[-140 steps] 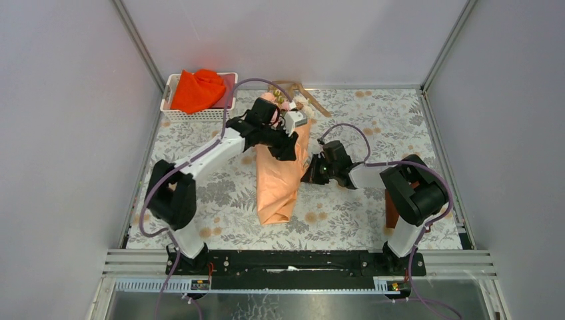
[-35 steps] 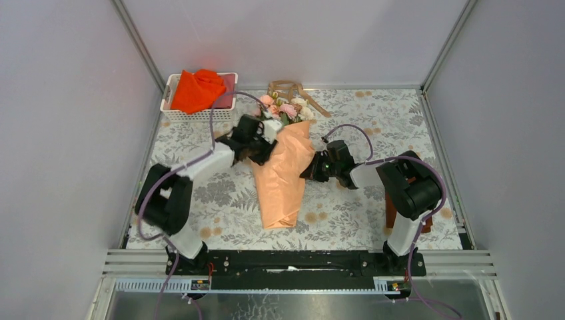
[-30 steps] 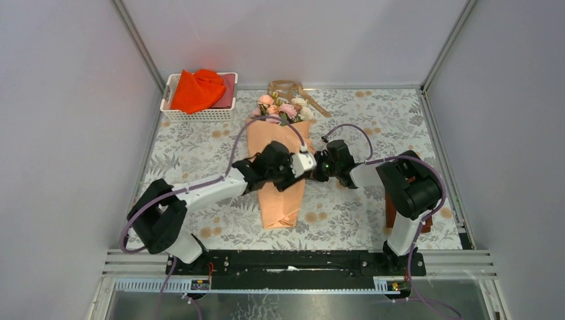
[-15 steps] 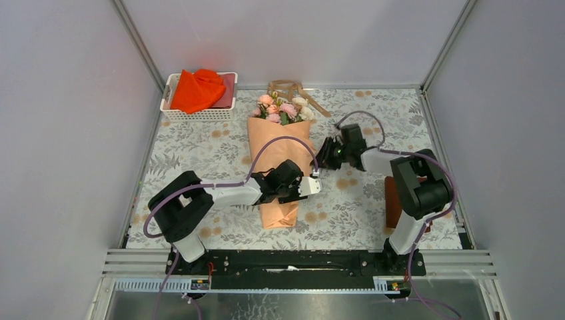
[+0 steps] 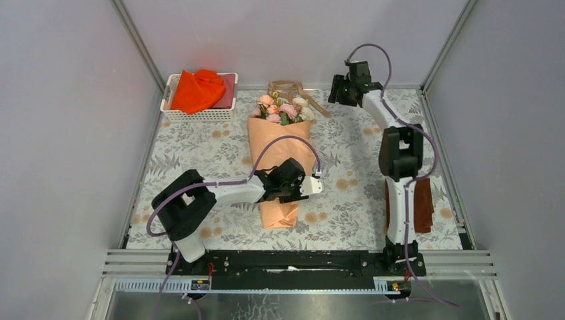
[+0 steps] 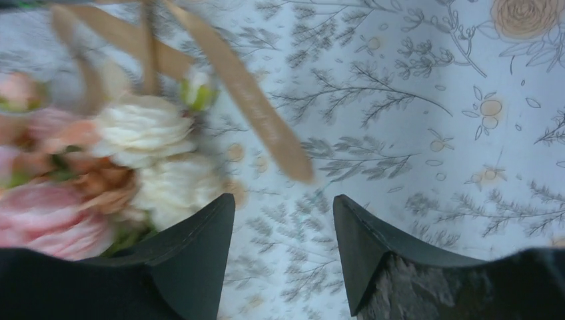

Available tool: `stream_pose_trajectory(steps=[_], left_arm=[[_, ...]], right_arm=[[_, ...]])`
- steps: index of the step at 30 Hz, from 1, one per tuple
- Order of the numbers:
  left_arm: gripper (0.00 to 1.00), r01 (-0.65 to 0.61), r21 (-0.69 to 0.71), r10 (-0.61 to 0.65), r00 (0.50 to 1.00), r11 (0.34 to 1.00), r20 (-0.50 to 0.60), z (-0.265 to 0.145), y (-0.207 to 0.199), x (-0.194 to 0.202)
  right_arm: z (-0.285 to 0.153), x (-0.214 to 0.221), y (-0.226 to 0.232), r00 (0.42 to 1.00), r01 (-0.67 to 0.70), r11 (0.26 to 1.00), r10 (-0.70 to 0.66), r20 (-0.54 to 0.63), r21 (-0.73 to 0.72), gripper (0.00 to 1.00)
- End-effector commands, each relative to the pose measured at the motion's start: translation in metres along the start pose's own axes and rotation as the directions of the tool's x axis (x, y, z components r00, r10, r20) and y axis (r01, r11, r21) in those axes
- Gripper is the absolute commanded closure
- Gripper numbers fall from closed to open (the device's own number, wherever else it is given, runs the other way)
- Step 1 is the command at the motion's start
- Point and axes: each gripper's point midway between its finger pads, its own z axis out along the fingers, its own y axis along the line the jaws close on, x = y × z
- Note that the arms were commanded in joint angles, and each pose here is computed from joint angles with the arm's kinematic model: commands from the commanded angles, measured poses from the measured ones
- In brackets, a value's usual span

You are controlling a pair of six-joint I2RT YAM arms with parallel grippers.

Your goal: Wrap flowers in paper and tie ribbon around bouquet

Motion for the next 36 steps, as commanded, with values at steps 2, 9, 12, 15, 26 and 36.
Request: stream_pose_trajectory(steps=[2,9,12,15,26,36], left_arm=[[0.47,0.036,0.174,-0.012,0.99,0.984,-0.139,0.009,-0.043,0.04],[0.47,0.045,0.182,-0.018,0.989,0.982,-0.145,0.009,-0.044,0.04],[0.47,0.048,0.182,-0.02,0.989,0.982,-0.15,0.01,-0.044,0.04],[0.47,0.05,0.182,-0.023,0.989,0.982,-0.146,0.009,-0.045,0.04],[0.47,0.053,0.181,-0.027,0.989,0.982,-0.142,0.009,-0.044,0.039],[0.47,0.05,0.169,-0.026,0.99,0.984,-0.138,0.008,-0.043,0.039]], right_arm=[[0.054,0.024,-0.036,0.972,0.185,0.978,-0.167,-0.165,0.096,0.34],[0.09,0.077,-0.034,0.948,0.154,0.988,-0.15,-0.281,-0.008,0.37],[0.087,0.096,-0.034,0.934,0.151,0.988,-0.149,-0.326,-0.019,0.42],[0.081,0.106,-0.03,0.917,0.175,0.984,-0.173,-0.359,-0.025,0.46],[0.079,0.126,-0.021,0.863,0.314,0.949,-0.297,-0.408,-0.026,0.71],[0.037,0.114,-0.011,0.895,0.259,0.966,-0.241,-0.376,-0.004,1.0]])
